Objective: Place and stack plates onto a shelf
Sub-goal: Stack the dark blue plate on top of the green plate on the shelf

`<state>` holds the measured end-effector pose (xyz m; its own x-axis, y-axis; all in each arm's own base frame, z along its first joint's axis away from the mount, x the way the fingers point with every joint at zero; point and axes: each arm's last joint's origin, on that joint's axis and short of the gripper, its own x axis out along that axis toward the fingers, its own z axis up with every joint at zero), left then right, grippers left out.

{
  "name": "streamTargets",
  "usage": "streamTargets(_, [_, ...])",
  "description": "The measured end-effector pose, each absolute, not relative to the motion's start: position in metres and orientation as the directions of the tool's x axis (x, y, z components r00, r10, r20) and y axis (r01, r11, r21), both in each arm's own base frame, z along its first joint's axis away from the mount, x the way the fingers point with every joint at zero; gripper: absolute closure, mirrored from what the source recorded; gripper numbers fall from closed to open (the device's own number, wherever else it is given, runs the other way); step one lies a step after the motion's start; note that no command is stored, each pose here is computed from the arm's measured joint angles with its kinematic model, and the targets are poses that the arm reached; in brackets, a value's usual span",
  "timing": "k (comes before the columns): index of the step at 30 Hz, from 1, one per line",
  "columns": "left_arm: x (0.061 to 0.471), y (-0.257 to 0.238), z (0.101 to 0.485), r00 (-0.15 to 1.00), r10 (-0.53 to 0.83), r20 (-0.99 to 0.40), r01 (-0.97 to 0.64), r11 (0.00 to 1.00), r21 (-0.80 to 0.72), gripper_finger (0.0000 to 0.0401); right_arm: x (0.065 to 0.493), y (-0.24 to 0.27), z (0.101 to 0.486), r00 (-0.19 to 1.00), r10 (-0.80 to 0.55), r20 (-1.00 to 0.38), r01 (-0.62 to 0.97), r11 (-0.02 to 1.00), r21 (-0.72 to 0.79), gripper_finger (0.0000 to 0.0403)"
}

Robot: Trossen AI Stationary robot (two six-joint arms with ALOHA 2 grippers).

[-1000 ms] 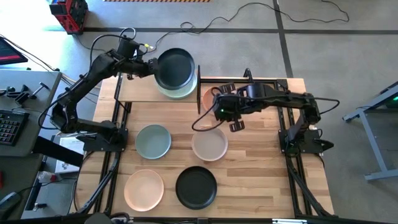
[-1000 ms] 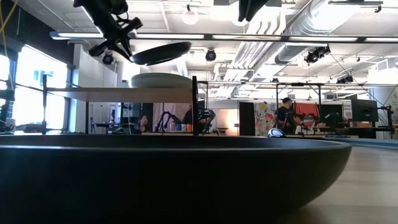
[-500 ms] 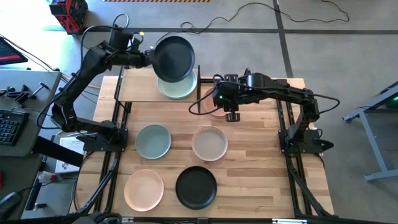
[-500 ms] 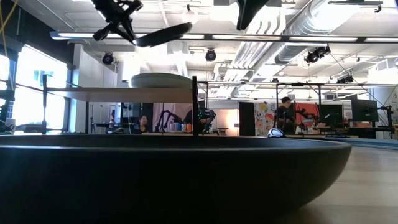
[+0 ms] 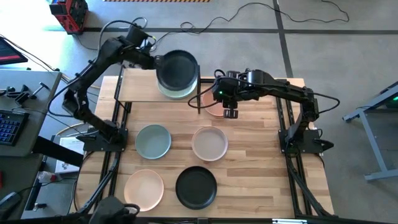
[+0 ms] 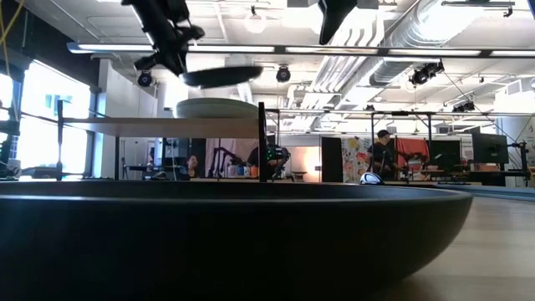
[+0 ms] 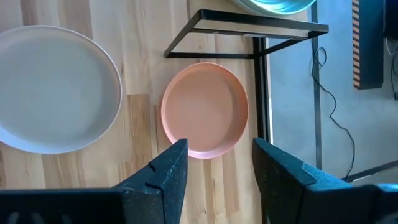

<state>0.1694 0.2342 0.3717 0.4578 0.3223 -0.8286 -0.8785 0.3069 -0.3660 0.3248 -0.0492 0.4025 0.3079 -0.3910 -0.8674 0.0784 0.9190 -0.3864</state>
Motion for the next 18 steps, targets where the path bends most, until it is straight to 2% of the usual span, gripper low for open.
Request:
streamTargets(11, [0.175, 0.249, 0.343, 0.372, 0.201, -0.906, -0.908, 0.280, -0.311, 0.0401, 0.325, -0.049, 0.403, 0.308, -0.391, -0.867, 0.117, 0.920, -0.373, 0.0244])
streamTargets(18, [0.181, 0.258, 0.331, 0.354, 0.173, -0.919, -0.913, 0.275, -0.300, 0.0401, 0.325, -0.049, 0.403, 0.308, -0.392, -0.867, 0.116, 0.920, -0.374, 0.0244])
